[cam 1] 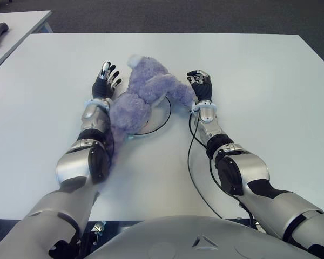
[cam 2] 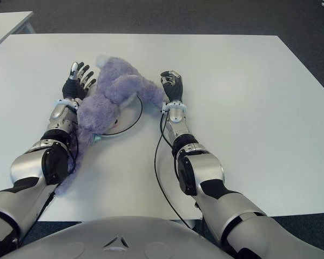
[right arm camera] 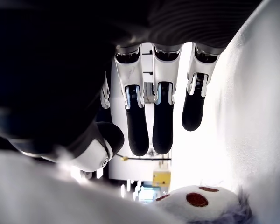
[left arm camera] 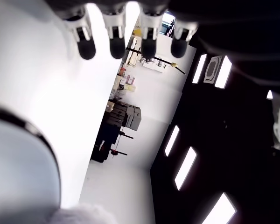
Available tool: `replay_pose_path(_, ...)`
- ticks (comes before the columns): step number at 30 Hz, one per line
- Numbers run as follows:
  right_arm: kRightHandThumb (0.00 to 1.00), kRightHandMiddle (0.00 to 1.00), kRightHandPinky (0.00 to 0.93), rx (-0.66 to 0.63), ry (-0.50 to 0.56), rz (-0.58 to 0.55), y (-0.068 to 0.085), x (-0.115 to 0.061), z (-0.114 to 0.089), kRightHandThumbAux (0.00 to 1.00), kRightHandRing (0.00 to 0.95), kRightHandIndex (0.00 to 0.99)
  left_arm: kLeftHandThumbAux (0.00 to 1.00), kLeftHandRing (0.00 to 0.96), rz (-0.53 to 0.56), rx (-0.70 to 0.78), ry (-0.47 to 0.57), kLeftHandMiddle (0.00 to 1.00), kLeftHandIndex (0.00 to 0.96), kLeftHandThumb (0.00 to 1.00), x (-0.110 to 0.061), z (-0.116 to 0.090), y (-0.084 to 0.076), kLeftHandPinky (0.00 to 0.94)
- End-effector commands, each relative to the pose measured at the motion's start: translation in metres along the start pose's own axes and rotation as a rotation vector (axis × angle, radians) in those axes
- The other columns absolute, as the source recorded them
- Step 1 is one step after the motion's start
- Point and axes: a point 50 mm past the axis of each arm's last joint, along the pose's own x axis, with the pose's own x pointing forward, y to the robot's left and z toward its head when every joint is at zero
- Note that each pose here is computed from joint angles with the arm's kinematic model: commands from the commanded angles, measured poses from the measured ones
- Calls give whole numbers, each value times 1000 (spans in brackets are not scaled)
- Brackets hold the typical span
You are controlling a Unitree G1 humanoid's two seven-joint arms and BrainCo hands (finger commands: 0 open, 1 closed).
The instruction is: Put the doll into the plate.
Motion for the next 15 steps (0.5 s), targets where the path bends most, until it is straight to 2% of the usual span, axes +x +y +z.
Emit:
replay_pose_path(1, 687, 368, 259, -29, 427, -20, -4, -69, -95, 742, 343, 410, 449, 0, 10, -120, 226, 8, 0, 0, -23, -64, -6, 0)
replay_pose_path(15, 684, 369, 266, -26, 425, -18, -4, -70, -95, 743, 341, 410, 453, 0, -16, -188, 220, 0, 0, 0, -26, -73, -16, 0)
